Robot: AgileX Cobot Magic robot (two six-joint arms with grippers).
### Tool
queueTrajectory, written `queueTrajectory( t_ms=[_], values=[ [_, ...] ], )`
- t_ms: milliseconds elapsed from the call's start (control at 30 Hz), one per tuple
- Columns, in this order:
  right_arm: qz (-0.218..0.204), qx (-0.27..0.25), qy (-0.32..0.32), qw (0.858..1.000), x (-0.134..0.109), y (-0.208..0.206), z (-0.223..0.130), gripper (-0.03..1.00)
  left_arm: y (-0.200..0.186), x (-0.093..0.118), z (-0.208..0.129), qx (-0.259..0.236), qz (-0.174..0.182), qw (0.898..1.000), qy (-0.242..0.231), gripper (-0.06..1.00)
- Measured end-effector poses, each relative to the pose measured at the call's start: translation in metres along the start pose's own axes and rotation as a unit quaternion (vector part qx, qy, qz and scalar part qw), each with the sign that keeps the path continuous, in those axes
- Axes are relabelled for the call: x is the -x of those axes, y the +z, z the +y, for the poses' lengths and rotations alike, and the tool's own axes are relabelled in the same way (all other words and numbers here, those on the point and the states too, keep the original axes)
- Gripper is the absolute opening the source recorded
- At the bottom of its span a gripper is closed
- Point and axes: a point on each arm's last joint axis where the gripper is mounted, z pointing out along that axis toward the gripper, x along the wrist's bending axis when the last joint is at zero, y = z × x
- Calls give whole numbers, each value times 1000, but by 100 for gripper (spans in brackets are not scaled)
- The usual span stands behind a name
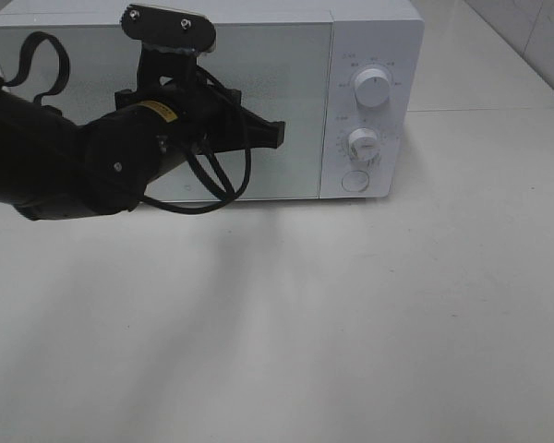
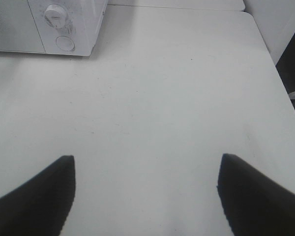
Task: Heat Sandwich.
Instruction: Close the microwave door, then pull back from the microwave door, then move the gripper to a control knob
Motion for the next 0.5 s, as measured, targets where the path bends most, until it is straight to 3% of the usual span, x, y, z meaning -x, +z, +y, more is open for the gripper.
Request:
queueTrajectory(
  t_ms=[100,167,200,233,267,300,333,433,500],
  values=[
    [0,0,0,1000,0,0,0,77,-9,1,-2,-13,-8,1000,1,4],
    [0,0,0,1000,0,0,0,77,-22,-1,-3,-34,-18,999,0,25],
    [0,0,0,1000,0,0,0,77,-22,-1,-3,-34,-18,999,0,25],
    [0,0,0,1000,0,0,0,77,-27,-2,-4,-42,-21,999,-1,41],
    [0,0,0,1000,0,0,0,77,-36,-3,-4,-54,-26,998,-3,69],
    [0,0,0,1000,0,0,0,77,-40,-4,-5,-59,-28,998,-5,80],
    [0,0,0,1000,0,0,0,77,-40,-4,-5,-59,-28,998,-5,80],
    [0,0,0,1000,0,0,0,77,-52,-5,-5,-81,-40,996,-8,96],
    [0,0,0,1000,0,0,0,77,-55,-5,-4,-88,-44,995,-9,97]
  ],
)
